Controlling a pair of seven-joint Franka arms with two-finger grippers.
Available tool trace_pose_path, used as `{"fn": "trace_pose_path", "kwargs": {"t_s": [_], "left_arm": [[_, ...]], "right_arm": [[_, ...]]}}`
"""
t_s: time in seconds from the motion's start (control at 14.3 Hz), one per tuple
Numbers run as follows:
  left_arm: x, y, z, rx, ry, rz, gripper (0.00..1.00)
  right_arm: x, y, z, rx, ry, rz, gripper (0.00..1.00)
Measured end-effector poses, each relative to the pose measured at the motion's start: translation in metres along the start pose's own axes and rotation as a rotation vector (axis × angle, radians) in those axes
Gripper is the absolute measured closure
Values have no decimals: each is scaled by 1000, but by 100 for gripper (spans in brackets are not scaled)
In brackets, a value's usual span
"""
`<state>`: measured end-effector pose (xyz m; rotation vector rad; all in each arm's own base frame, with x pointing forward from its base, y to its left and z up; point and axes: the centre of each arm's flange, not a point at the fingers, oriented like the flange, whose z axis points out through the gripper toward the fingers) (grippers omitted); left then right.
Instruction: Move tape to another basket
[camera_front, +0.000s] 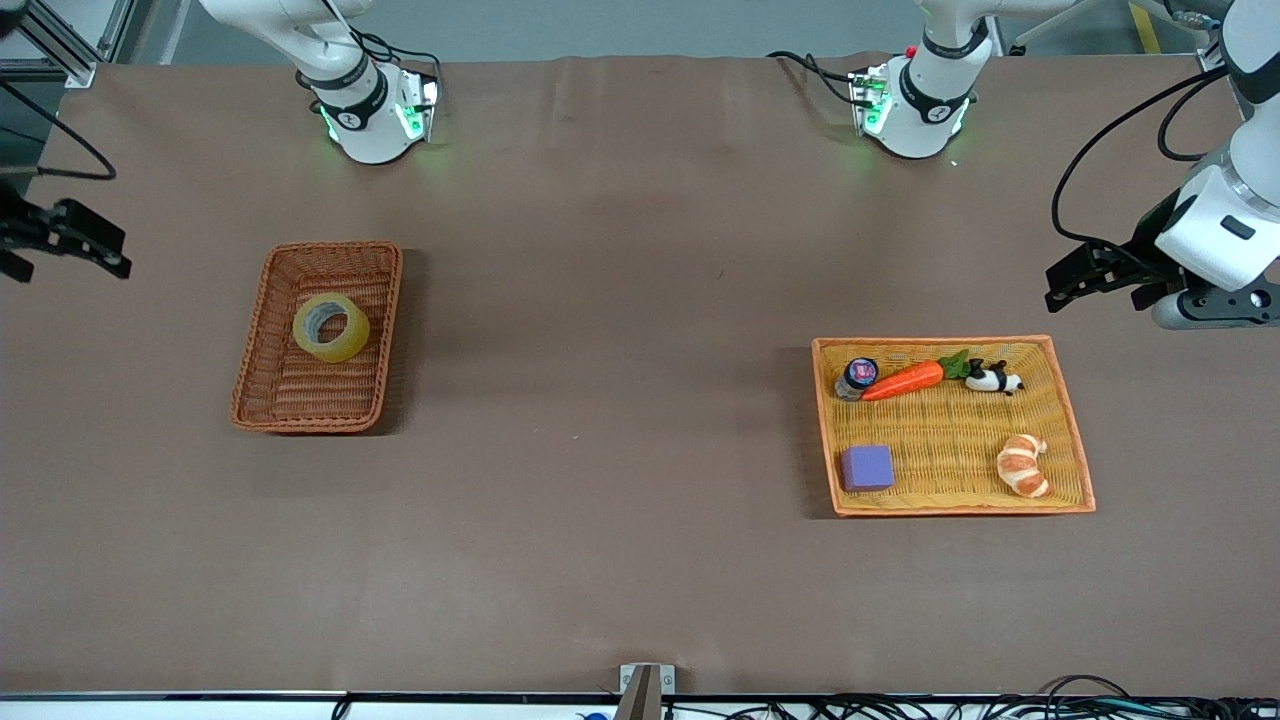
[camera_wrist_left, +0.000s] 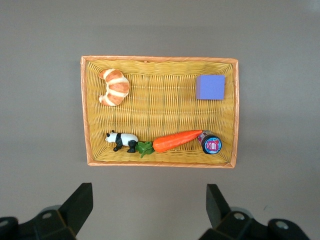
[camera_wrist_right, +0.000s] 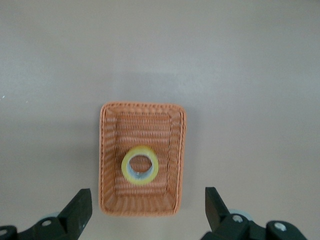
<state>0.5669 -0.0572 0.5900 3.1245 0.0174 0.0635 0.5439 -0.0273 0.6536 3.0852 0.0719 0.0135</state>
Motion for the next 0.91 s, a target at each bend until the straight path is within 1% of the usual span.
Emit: {"fn": "trace_pose_path", "kwargs": {"t_s": [0.21, 0.42, 0.63, 0.91], "left_arm": [[0, 0, 0, 0, -1, 0, 0], [0, -1, 0, 0, -1, -2, 0], [1, -3, 0, 0, 0, -5, 0], [1, -4, 0, 0, 0, -6, 0]], "right_arm": [[-13, 3, -26, 2, 28, 9, 0], [-14, 1, -29, 2, 39, 7, 0], [-12, -5, -26, 1, 34, -2, 0], [-11, 1, -19, 2, 20, 11, 0]]}}
